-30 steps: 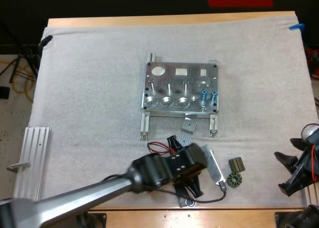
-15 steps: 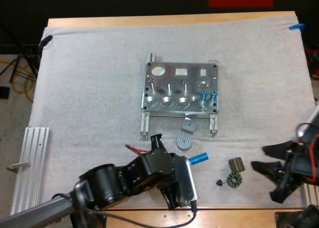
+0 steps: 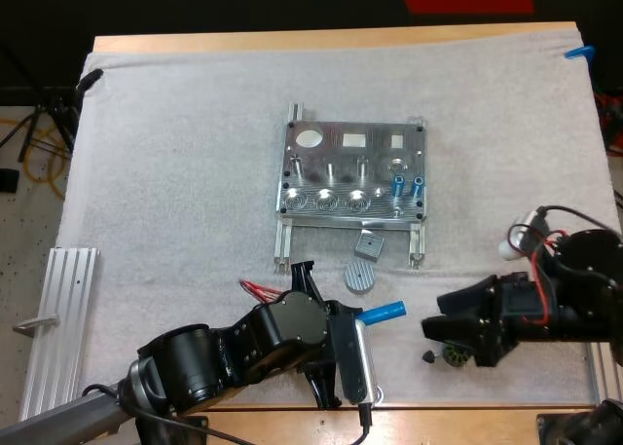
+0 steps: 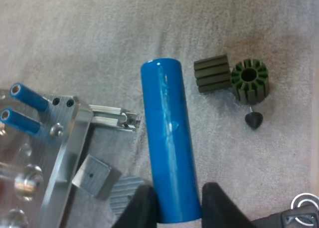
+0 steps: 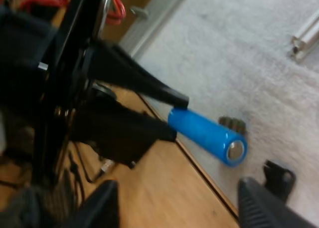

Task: Load cells from right to left

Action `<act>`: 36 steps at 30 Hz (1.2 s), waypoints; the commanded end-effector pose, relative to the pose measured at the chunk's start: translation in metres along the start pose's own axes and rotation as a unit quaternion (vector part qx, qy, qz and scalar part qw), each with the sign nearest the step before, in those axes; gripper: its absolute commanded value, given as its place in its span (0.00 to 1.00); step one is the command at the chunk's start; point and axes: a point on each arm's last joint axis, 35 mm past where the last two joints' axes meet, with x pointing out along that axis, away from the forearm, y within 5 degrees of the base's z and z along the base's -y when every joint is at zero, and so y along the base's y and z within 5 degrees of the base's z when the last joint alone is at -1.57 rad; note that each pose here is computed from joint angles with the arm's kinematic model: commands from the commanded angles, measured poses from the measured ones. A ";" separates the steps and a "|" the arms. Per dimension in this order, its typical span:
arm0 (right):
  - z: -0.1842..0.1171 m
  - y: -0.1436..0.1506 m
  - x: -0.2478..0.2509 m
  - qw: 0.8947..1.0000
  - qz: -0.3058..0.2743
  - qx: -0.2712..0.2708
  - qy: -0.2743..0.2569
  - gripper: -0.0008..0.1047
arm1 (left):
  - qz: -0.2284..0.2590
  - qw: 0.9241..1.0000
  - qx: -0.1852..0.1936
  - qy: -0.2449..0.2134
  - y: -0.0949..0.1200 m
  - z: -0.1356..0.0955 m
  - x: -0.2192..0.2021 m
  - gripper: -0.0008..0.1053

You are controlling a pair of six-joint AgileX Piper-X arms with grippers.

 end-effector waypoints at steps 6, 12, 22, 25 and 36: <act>-0.008 -0.012 0.018 0.998 0.035 0.042 -0.027 0.56 | -0.008 1.000 0.024 -0.005 0.000 0.001 -0.002 0.01; -0.016 -0.020 0.028 0.997 0.035 0.059 -0.017 0.56 | -0.006 1.000 0.028 -0.011 0.000 0.002 -0.002 0.01; -0.011 -0.032 0.043 0.997 0.048 0.067 -0.013 0.56 | -0.021 0.999 0.034 -0.031 -0.001 0.006 -0.003 0.01; -0.011 -0.032 0.044 0.996 0.054 0.069 -0.011 0.55 | -0.021 0.999 0.034 -0.031 -0.001 0.006 -0.003 0.01; -0.012 -0.032 0.046 0.991 0.087 0.098 0.000 0.50 | -0.020 0.999 0.034 -0.033 -0.001 0.006 -0.003 0.01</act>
